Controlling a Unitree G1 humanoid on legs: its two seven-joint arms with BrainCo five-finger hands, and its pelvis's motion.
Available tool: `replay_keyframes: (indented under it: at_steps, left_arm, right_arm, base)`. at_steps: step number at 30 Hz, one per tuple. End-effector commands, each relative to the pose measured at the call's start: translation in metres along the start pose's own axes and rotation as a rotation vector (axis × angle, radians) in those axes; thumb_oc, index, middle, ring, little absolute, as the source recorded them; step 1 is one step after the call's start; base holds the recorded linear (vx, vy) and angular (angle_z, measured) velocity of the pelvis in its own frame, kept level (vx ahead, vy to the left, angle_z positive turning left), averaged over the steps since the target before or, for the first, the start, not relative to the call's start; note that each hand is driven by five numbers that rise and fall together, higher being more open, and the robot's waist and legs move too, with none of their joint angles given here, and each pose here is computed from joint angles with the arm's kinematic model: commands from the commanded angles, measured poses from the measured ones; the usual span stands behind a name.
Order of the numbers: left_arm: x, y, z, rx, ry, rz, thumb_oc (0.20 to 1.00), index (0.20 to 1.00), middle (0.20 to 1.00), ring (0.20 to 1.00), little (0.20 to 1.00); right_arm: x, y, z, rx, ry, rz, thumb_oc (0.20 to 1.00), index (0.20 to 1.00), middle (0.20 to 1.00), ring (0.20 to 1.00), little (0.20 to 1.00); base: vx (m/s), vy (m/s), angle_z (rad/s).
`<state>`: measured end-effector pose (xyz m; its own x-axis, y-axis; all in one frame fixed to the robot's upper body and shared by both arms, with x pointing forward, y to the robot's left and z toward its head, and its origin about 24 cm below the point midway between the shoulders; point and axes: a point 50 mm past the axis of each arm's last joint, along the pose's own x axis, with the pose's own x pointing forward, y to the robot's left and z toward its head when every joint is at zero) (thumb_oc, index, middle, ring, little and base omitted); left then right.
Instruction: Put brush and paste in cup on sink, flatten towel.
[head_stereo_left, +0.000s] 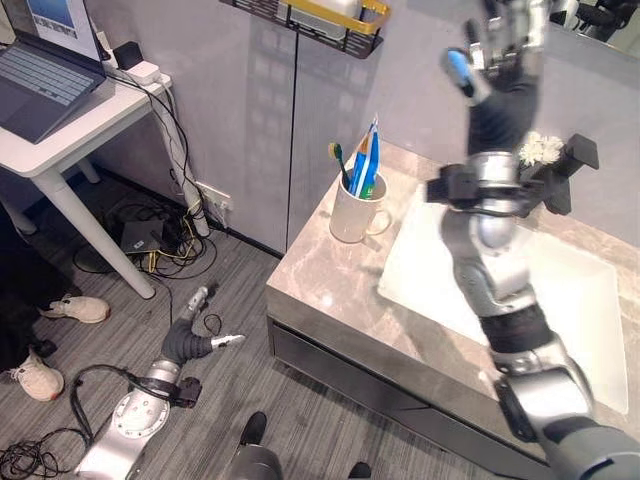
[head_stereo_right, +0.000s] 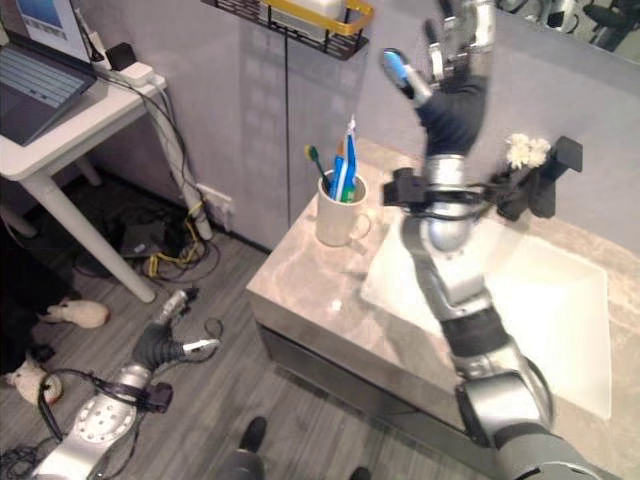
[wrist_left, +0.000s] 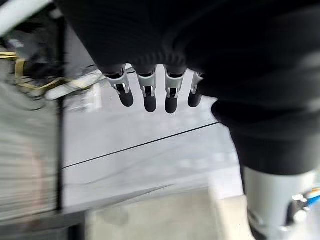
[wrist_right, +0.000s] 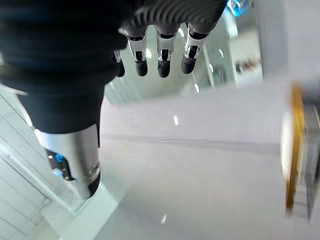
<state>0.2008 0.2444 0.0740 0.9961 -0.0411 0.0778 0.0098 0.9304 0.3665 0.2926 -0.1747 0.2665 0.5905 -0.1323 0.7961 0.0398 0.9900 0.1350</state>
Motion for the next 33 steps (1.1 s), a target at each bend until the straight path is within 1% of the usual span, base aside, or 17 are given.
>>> replay_keyframes:
  at_steps: [1,7,10,11,12,13,14,16,19,21,24,25,27,28,29,30,33]
  left_arm:
    - [0.001,0.020,0.024,0.000,-0.139,0.030,1.000,1.000,1.000,1.000,1.000]
    - [-0.007,0.031,0.039,-0.034,-0.206,0.081,1.000,1.000,1.000,1.000,1.000]
    - [-0.017,0.033,0.033,-0.078,-0.175,0.097,1.000,1.000,1.000,1.000,1.000]
    - [-0.016,0.032,0.033,-0.078,-0.175,0.094,0.953,0.953,0.953,0.953,0.953]
    - [-0.018,0.032,0.030,-0.087,-0.162,0.095,0.482,0.482,0.482,0.482,0.482]
    - [-0.021,0.032,0.025,-0.091,-0.133,0.095,0.235,0.235,0.235,0.235,0.235]
    - [-0.021,0.032,0.025,-0.091,-0.133,0.091,0.200,0.200,0.200,0.200,0.200]
    - [-0.026,0.031,0.020,-0.091,-0.100,0.084,0.200,0.200,0.200,0.200,0.200]
    - [-0.027,0.030,0.018,-0.103,-0.083,0.077,0.200,0.200,0.200,0.200,0.200]
    - [-0.030,0.030,0.014,-0.138,-0.059,0.070,0.200,0.200,0.200,0.200,0.200]
    - [-0.030,0.028,0.010,-0.186,-0.038,0.057,0.200,0.200,0.200,0.200,0.200]
    - [-0.029,0.028,0.010,-0.201,-0.035,0.042,0.200,0.200,0.200,0.200,0.200]
    - [-0.025,0.024,0.011,-0.233,-0.037,0.004,0.200,0.200,0.200,0.200,0.200]
    - [-0.025,0.024,0.011,-0.241,-0.035,0.003,0.200,0.200,0.200,0.200,0.200]
    - [-0.024,0.022,0.010,-0.274,-0.028,-0.015,0.200,0.200,0.200,0.200,0.200]
    - [-0.024,0.023,0.010,-0.274,-0.028,-0.013,0.200,0.200,0.200,0.200,0.200]
    - [-0.019,0.020,0.014,-0.324,-0.043,-0.056,0.200,0.200,0.200,0.200,0.200]
  right_arm:
    - [-0.006,-0.026,0.014,-0.193,-0.098,-0.004,1.000,1.000,1.000,1.000,1.000]
    - [-0.035,-0.093,0.044,-0.569,-0.140,-0.126,1.000,1.000,1.000,1.000,1.000]
    - [-0.062,-0.156,0.078,-0.787,-0.163,-0.380,1.000,1.000,1.000,1.000,1.000]
    - [-0.062,-0.156,0.079,-0.789,-0.162,-0.381,1.000,1.000,1.000,1.000,1.000]
    - [-0.069,-0.166,0.085,-0.829,-0.164,-0.433,1.000,1.000,1.000,1.000,1.000]
    - [-0.082,-0.186,0.092,-0.897,-0.154,-0.550,1.000,1.000,1.000,1.000,1.000]
    - [-0.083,-0.186,0.092,-0.900,-0.154,-0.553,1.000,1.000,1.000,1.000,1.000]
    - [-0.111,-0.215,0.096,-0.986,-0.091,-0.751,1.000,1.000,1.000,1.000,1.000]
    - [-0.130,-0.231,0.094,-1.030,-0.033,-0.867,1.000,1.000,1.000,1.000,1.000]
    - [-0.172,-0.259,0.085,-1.047,0.119,-1.063,1.000,1.000,1.000,1.000,1.000]
    - [-0.207,-0.278,0.073,-1.125,0.309,-1.148,1.000,1.000,1.000,1.000,1.000]
    - [-0.250,-0.296,0.062,-1.193,0.566,-1.211,1.000,1.000,1.000,1.000,1.000]
    - [-0.306,-0.305,0.046,-1.182,0.863,-1.317,1.000,1.000,1.000,1.000,1.000]
    - [-0.308,-0.305,0.038,-1.138,0.910,-1.305,1.000,1.000,1.000,1.000,1.000]
    - [-0.335,-0.301,0.025,-1.048,1.061,-1.351,1.000,1.000,1.000,1.000,1.000]
    - [-0.335,-0.301,0.025,-1.044,1.059,-1.350,1.000,1.000,1.000,1.000,1.000]
    - [-0.397,-0.274,0.000,-0.783,1.465,-1.307,1.000,1.000,1.000,1.000,1.000]
  base:
    - [-0.01,0.010,-0.18]
    - [-0.02,0.013,-0.10]
    - [-0.03,0.013,-0.19]
    - [0.00,0.013,-0.26]
    - [0.00,0.017,-0.22]
    - [0.00,0.017,-0.19]
    - [0.00,0.016,-0.15]
    - [0.00,0.019,-0.20]
    - [-0.01,0.011,-0.12]
    - [0.00,-0.003,-0.15]
    - [-0.01,-0.007,-0.04]
    - [0.00,0.000,0.00]
    - [0.00,0.000,0.00]
    - [-0.06,0.014,-0.02]
    - [-0.04,0.011,-0.11]
    - [-0.02,0.015,-0.29]
    - [-0.04,-0.002,-0.37]
